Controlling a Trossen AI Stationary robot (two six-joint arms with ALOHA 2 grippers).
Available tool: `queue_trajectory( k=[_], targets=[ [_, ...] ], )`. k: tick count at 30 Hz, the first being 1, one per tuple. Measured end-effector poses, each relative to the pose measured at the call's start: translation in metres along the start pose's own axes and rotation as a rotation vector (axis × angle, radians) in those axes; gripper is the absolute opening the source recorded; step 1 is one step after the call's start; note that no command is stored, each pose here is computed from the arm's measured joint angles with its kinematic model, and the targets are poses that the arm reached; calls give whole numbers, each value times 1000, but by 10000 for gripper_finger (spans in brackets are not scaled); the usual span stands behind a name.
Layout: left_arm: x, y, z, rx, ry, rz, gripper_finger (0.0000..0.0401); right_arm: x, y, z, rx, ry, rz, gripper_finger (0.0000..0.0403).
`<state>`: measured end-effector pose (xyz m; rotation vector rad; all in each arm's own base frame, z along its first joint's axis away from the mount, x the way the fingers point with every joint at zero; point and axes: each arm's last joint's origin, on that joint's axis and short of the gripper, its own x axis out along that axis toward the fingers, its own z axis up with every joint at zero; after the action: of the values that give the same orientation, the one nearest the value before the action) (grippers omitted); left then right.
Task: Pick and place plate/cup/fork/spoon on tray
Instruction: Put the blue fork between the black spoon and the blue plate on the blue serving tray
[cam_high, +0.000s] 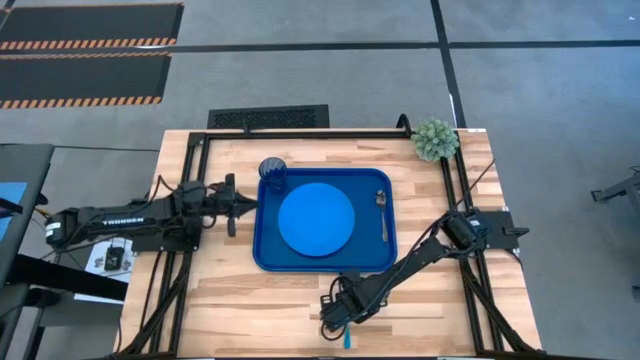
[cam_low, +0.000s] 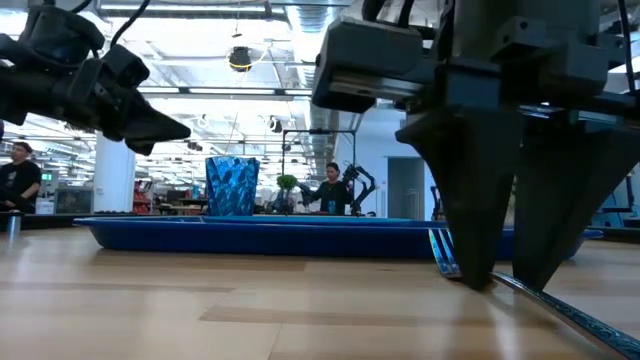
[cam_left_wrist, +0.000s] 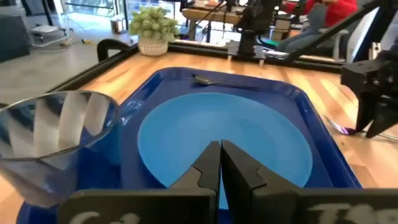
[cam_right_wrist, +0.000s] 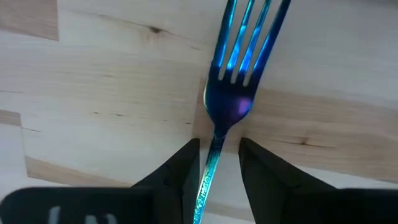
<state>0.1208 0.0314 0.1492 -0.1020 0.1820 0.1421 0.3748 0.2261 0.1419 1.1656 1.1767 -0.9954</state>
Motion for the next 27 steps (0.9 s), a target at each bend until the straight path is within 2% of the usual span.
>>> queue_trajectory(
  k=[4,12,18,22,27],
  targets=[
    [0,-3,0,7,-5,-21,0,0,0,0,0,0,-2,126],
    [-9,-7,11,48,-120,-112,0,1,0,0,0,-1,-4,108],
    [-25,-6,11,37,-165,-95,0,1,0,0,0,-1,-4,108],
    [-33,-9,20,40,-284,-127,0,1,0,0,-1,0,-3,108],
    [-31,-10,16,0,-240,-155,0,2,0,0,0,4,-2,106]
  ],
)
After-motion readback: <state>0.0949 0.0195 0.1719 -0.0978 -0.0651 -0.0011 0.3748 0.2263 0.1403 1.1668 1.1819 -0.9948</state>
